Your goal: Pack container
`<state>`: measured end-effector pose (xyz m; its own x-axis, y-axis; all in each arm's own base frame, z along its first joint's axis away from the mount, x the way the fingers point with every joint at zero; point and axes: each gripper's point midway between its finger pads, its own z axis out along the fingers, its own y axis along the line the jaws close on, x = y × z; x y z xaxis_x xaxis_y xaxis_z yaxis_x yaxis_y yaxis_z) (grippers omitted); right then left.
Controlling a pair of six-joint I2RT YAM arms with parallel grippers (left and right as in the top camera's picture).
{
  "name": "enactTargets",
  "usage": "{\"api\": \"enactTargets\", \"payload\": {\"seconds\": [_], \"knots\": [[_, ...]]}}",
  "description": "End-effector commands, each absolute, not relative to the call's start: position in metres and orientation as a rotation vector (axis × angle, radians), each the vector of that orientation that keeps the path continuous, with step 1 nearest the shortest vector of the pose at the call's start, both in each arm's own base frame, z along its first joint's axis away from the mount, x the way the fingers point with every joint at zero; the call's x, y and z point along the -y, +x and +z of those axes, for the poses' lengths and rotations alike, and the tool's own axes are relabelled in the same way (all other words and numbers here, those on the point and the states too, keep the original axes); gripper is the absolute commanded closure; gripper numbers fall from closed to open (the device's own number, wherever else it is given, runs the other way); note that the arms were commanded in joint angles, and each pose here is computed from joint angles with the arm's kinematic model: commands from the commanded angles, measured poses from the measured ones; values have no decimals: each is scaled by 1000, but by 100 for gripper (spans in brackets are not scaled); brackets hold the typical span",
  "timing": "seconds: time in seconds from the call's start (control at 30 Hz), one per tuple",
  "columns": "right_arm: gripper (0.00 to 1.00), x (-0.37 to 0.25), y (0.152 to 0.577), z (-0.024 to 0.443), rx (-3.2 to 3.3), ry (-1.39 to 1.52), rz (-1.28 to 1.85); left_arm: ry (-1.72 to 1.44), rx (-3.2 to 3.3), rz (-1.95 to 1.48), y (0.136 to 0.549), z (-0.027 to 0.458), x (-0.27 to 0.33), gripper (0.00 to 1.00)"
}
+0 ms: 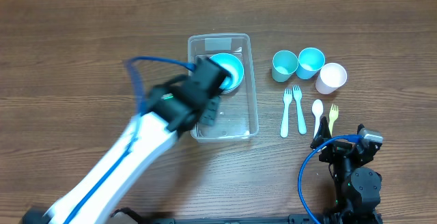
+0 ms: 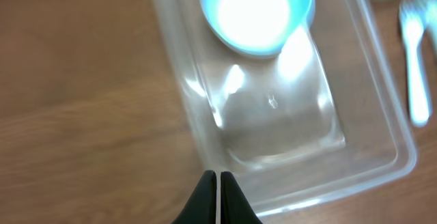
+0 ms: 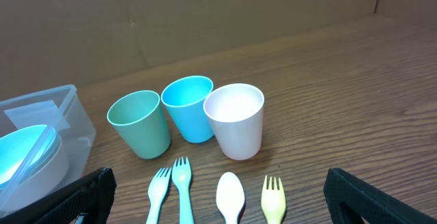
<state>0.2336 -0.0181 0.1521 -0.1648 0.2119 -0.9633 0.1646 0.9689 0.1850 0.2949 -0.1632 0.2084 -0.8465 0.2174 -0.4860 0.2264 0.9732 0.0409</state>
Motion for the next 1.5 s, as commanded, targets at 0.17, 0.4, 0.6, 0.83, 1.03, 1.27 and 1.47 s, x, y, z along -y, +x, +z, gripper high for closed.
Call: {"api": "enactTargets", "payload": {"seconds": [0.17, 0.4, 0.6, 0.83, 1.03, 1.27, 1.47], "knots": [[0, 18, 234, 153, -1735, 281, 44, 637, -2352, -319, 284, 284, 83, 96], [0, 18, 234, 153, -1735, 281, 44, 1011, -2198, -456, 260, 285, 112, 0], [0, 18, 234, 153, -1735, 281, 44, 1001, -2268, -462, 251, 276, 108, 0], [0, -17, 234, 152, -1764, 135, 223, 1010, -2182, -445, 214, 302, 108, 0], [0, -55, 227, 153, -1789, 148, 562, 1002, -2239, -405, 205, 296, 99, 0], [0, -47, 243, 225, -1794, 121, 468, 1004, -2264, -418, 210, 290, 100, 0], [0, -52, 320, 263, -2099, 188, 455, 1004, -2267, -420, 210, 290, 100, 0]]}}
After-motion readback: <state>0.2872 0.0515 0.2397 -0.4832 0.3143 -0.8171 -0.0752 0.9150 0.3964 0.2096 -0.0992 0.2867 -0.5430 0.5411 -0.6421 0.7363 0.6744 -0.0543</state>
